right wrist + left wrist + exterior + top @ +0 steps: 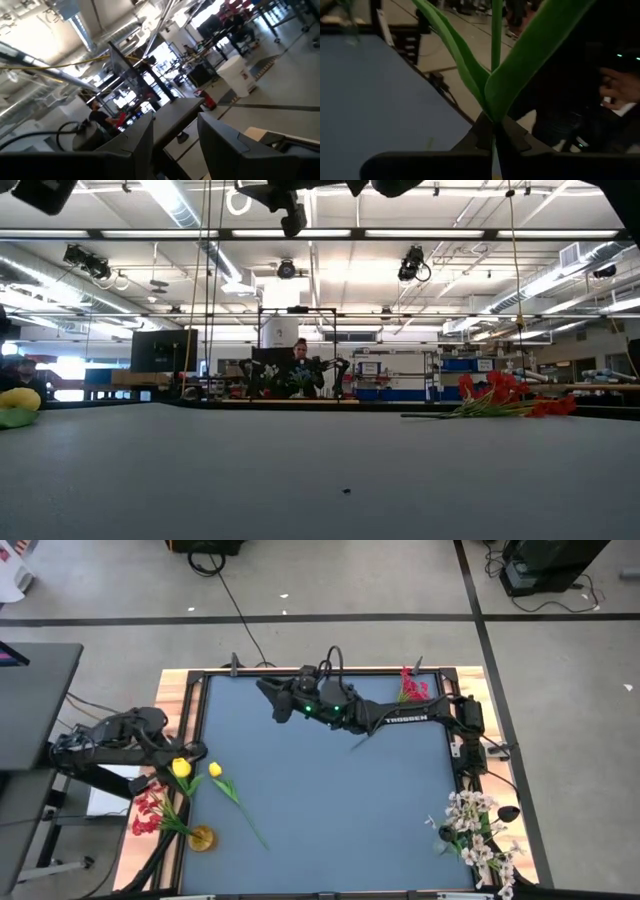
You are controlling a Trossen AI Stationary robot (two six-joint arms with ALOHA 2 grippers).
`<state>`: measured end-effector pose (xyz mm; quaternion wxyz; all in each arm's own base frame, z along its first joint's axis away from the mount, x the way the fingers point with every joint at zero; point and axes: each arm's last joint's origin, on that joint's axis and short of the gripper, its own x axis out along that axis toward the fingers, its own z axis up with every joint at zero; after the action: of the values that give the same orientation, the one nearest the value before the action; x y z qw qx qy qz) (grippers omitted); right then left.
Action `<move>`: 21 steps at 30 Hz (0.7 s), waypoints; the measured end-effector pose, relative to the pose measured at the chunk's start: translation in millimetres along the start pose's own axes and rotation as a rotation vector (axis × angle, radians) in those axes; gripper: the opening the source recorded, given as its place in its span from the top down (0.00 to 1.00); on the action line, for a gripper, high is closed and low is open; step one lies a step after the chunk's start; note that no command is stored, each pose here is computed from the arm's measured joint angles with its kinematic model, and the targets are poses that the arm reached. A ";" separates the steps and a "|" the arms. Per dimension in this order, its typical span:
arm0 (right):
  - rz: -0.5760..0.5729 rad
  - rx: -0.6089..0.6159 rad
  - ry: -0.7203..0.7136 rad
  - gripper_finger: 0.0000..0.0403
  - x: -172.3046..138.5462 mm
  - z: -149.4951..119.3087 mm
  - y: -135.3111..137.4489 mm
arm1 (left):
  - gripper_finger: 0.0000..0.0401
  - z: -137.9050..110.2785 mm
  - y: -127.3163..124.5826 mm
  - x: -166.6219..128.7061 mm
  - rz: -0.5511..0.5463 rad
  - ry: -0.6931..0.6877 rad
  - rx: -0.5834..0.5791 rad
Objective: Sort flowers into vase by color
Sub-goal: Put the right yellow flower into the yellow vase
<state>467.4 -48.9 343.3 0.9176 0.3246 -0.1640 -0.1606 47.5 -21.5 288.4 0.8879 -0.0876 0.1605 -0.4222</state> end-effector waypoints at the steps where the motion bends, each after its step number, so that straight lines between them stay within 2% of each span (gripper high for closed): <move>1: -0.008 0.001 -0.005 0.60 -0.7 -1.2 1.5 | 0.97 -1.8 0.8 1.0 -0.019 0.005 -0.003; 4: -0.031 0.002 -0.017 0.60 -3.5 -5.7 6.7 | 0.97 -2.6 0.2 1.5 -0.067 0.006 0.007; 11: -0.087 -0.003 -0.024 0.60 -9.7 -16.4 16.3 | 0.97 9.7 -3.4 -1.0 -0.072 -0.063 0.134; 15: -0.107 -0.003 -0.029 0.60 -11.7 -19.4 19.1 | 0.97 11.5 -4.8 -1.2 -0.115 -0.074 0.128; 21: -0.108 0.024 -0.024 0.60 -12.3 -20.7 19.9 | 0.97 10.2 -4.9 -1.1 -0.123 -0.063 0.082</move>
<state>468.5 -18.0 338.5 0.9015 0.3421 -0.1591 -0.2118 47.0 -23.5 299.6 0.8677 -0.0741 0.1095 -0.4792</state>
